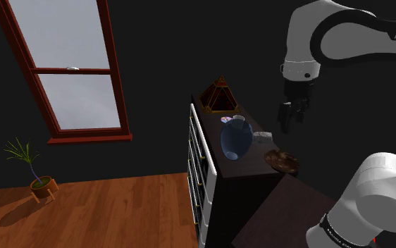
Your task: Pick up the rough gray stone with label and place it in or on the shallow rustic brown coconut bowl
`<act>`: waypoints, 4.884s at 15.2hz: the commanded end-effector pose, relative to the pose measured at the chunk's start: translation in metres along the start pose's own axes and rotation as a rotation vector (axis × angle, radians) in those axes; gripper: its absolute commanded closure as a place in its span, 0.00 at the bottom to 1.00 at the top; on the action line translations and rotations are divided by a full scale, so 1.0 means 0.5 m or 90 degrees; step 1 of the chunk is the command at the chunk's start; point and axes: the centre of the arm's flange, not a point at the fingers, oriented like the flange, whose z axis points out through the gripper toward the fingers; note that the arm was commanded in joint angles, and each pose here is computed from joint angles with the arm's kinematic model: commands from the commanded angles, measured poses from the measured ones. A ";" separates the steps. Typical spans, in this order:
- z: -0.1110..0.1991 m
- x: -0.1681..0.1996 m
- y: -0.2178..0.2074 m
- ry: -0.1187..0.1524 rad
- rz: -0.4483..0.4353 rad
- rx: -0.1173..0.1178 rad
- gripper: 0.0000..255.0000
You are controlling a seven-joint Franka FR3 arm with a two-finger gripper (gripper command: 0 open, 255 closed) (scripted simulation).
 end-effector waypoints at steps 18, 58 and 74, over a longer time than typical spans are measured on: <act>0.243 0.149 0.349 0.045 -0.176 0.021 0.00; 0.722 0.650 0.773 0.123 -0.479 0.056 0.00; 0.712 0.648 0.774 0.123 -0.478 0.056 1.00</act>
